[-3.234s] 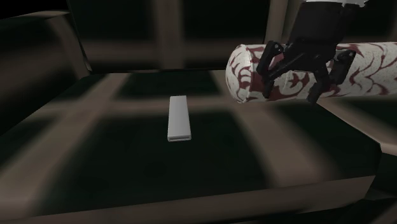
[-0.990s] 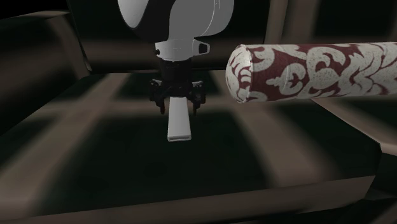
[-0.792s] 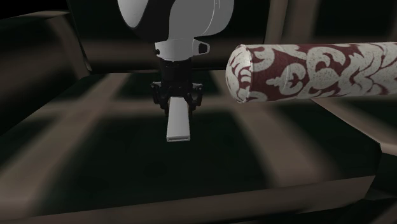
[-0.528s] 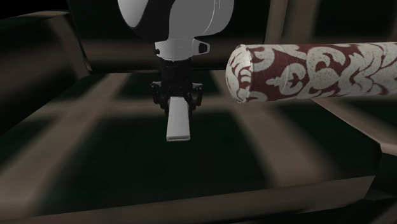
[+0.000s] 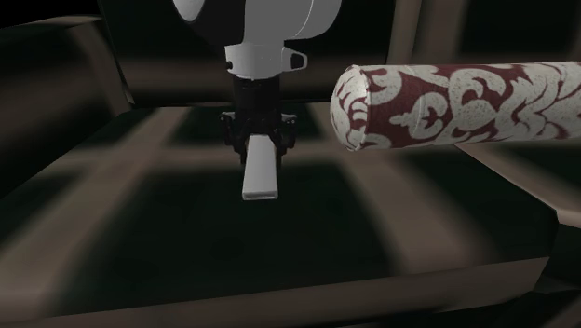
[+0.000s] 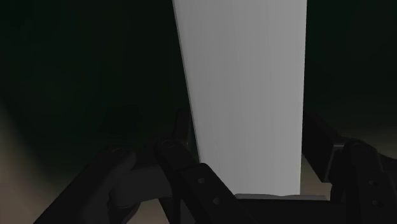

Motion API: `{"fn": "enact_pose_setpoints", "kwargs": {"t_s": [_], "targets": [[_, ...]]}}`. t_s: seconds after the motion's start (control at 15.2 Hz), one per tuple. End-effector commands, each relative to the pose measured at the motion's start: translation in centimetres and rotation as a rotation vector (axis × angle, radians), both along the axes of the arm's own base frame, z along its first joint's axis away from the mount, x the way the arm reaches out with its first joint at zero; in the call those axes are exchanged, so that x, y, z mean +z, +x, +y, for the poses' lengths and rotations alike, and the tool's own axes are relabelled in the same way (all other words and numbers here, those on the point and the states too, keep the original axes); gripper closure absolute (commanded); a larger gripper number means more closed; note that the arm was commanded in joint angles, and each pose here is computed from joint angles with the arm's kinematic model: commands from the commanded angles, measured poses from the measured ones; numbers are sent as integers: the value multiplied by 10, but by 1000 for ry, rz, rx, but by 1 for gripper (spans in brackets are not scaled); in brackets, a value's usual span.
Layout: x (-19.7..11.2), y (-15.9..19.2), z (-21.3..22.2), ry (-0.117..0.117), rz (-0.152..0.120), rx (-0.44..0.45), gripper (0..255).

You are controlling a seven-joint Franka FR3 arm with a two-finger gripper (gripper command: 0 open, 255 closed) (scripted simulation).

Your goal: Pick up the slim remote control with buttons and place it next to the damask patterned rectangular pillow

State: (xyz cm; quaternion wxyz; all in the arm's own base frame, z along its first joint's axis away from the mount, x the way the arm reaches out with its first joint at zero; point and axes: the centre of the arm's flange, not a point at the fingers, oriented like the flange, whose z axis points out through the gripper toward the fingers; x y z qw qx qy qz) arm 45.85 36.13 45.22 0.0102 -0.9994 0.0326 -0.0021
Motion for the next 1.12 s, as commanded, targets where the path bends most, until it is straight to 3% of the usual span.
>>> {"fn": "enact_pose_setpoints", "kwargs": {"t_s": [0.0, 1.06], "targets": [[11, 0, 0, 0, 0, 0, 255], [96, 0, 0, 0, 0, 0, 255]]}}
